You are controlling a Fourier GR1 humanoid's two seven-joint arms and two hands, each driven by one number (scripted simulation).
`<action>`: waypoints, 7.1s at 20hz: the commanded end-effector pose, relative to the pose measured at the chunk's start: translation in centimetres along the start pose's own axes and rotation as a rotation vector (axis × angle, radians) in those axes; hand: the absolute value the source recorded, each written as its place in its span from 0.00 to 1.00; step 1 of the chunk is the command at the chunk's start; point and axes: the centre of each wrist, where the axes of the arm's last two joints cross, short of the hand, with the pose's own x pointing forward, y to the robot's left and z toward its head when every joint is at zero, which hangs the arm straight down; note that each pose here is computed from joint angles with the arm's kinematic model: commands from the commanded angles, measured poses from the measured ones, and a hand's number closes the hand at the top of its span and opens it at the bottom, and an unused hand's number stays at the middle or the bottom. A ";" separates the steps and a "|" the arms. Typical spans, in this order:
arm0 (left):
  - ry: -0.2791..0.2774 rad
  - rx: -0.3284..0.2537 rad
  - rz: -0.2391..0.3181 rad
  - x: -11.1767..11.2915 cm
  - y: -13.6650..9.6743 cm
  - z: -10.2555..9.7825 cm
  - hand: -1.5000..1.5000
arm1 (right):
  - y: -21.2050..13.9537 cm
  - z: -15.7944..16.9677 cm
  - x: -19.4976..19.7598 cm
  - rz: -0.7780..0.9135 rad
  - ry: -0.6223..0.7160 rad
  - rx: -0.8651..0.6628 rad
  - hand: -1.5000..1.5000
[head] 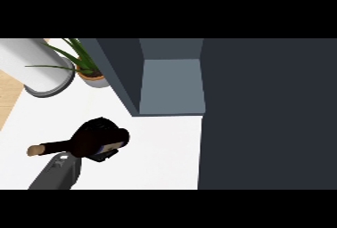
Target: Pick up the wine, place it into the cabinet and close the cabinet
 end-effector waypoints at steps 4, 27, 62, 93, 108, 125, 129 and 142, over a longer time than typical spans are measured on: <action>-0.101 -0.080 0.046 -1.5 -1.6 0.0 1.00 | -0.1 0.9 0.2 0.007 -0.002 -0.006 0.00; -0.373 0.239 0.143 -4.1 -9.1 9.7 1.00 | 0.1 0.0 -0.4 -0.008 -0.003 -0.034 0.00; -0.454 0.222 -0.037 13.4 -21.6 -5.0 1.00 | 0.1 -0.1 -1.6 -0.014 0.017 -0.026 0.00; -0.308 0.354 -0.036 5.1 -19.8 -9.9 1.00 | -0.6 -1.3 -2.0 -0.016 0.024 -0.019 0.00; -0.289 0.310 0.064 4.7 -18.8 -12.4 1.00 | -4.0 0.4 -3.2 -0.030 0.021 -0.027 0.00; -0.306 0.364 0.075 8.8 -18.2 -16.6 1.00 | -1.1 -0.9 -2.5 -0.030 -0.005 -0.001 0.00; -0.244 0.393 0.029 8.5 -17.5 -16.6 1.00 | -2.7 -0.6 -3.1 -0.032 -0.004 -0.001 0.00; -0.317 0.506 0.064 7.1 -15.7 -15.7 1.00 | -1.0 -0.6 -2.6 -0.028 0.018 0.034 0.00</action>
